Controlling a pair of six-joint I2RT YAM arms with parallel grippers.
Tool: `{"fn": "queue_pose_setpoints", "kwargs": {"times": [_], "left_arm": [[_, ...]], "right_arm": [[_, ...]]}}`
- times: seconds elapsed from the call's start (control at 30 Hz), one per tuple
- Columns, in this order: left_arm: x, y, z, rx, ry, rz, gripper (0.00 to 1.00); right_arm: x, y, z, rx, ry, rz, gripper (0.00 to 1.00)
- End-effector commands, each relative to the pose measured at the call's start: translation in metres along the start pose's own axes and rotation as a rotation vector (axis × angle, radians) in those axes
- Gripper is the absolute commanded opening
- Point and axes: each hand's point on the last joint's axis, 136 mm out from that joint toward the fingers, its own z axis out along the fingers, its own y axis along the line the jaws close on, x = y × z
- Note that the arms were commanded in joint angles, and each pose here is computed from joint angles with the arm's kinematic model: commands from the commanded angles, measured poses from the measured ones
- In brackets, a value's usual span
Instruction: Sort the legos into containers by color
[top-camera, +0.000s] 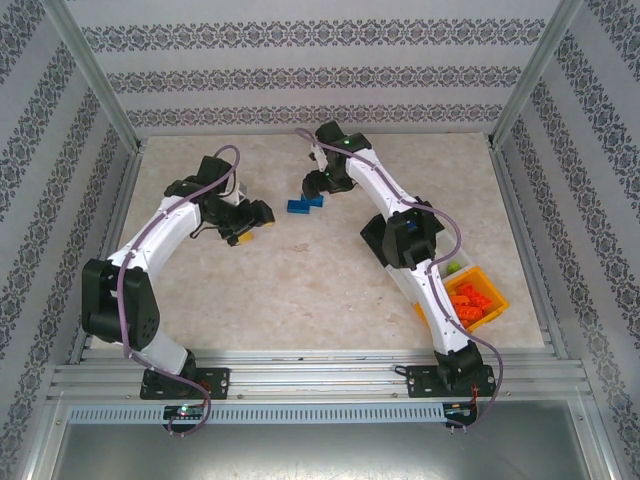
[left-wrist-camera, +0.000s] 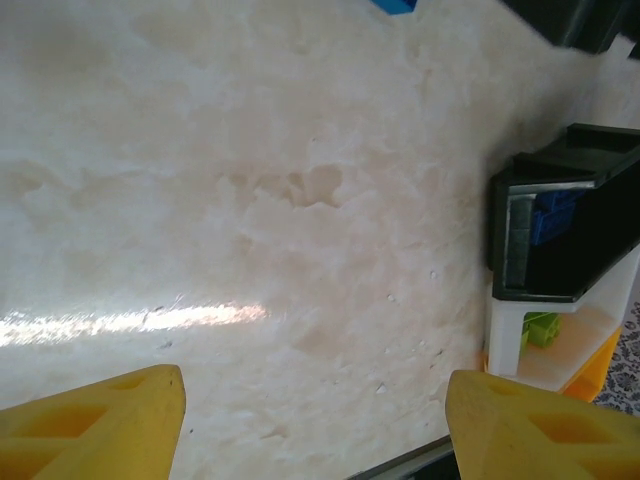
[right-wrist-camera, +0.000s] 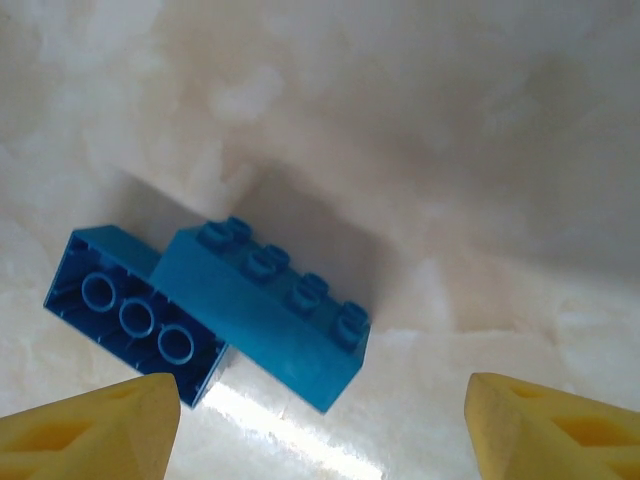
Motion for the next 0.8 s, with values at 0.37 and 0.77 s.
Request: {"fn": "queue_pose_setpoints", "kwargs": {"times": [0.37,0.77], "left_arm": [[0.016,0.013,-0.003,-0.025,0.063,0.001,0.70],[0.017,0.015,0.004,-0.003,0.072,-0.009,0.70]], "right_arm": [[-0.001,0.026,0.040,-0.139,0.005,0.062,0.63],[0.027,0.017,0.034,-0.066,0.104,0.071,0.42]]}}
